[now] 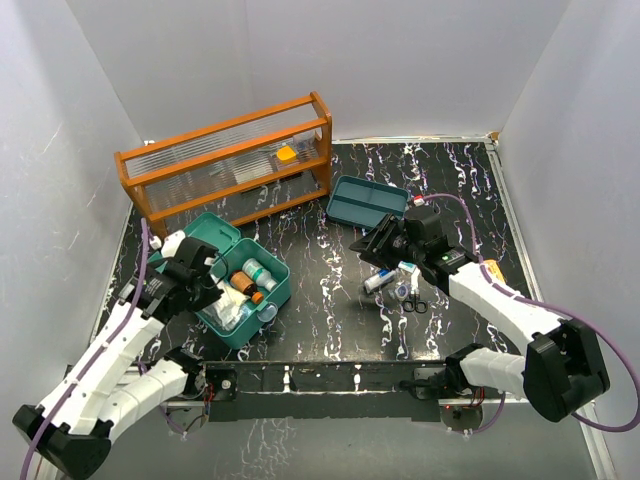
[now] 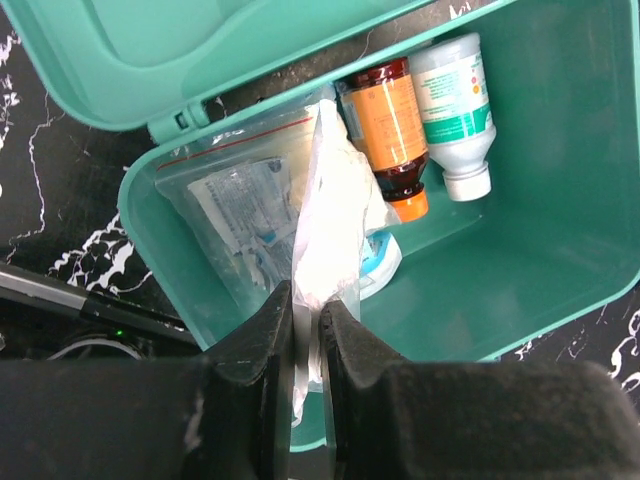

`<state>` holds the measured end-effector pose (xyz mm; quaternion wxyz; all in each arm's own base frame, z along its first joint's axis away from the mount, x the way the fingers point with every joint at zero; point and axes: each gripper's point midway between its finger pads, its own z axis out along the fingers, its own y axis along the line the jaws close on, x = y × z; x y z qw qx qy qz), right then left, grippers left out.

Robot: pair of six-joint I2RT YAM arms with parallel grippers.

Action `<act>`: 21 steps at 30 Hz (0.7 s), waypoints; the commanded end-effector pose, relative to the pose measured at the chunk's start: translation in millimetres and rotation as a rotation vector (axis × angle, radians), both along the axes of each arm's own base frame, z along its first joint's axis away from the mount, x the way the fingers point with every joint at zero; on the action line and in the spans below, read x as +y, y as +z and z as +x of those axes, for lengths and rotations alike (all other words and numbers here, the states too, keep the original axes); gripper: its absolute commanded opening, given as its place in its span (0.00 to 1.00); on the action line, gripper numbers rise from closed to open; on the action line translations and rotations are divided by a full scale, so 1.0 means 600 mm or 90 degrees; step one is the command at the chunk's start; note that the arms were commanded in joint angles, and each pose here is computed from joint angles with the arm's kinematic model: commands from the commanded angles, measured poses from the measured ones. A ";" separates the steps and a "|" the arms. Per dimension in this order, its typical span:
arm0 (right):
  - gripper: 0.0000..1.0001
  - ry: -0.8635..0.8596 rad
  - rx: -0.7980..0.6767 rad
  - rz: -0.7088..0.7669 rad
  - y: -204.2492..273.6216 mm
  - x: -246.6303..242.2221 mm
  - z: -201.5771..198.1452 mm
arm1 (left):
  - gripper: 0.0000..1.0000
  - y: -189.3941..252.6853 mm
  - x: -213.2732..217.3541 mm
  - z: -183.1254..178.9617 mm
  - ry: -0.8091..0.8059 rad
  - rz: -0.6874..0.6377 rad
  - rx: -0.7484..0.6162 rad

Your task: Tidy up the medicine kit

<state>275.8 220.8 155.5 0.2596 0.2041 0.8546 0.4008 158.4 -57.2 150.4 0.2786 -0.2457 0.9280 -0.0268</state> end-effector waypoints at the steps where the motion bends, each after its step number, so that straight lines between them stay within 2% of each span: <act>1: 0.41 0.008 -0.047 0.021 0.030 0.010 0.014 | 0.00 -0.008 0.008 0.021 -0.009 0.038 -0.011; 4: 0.42 0.005 -0.045 0.023 0.029 0.010 0.013 | 0.00 -0.018 0.011 0.023 -0.004 0.047 0.001; 8: 0.41 0.006 -0.041 0.021 0.023 0.009 0.012 | 0.00 -0.016 0.039 0.019 0.052 0.085 0.004; 12: 0.41 0.006 -0.039 0.021 0.021 0.010 0.013 | 0.16 -0.011 0.050 0.017 0.089 0.093 0.001; 16: 0.42 0.008 -0.038 0.024 0.021 0.012 0.014 | 0.31 -0.006 0.051 0.016 0.084 0.102 0.007; 21: 0.42 0.015 -0.039 0.030 0.023 0.016 0.014 | 0.44 0.039 0.071 0.022 0.072 0.151 -0.006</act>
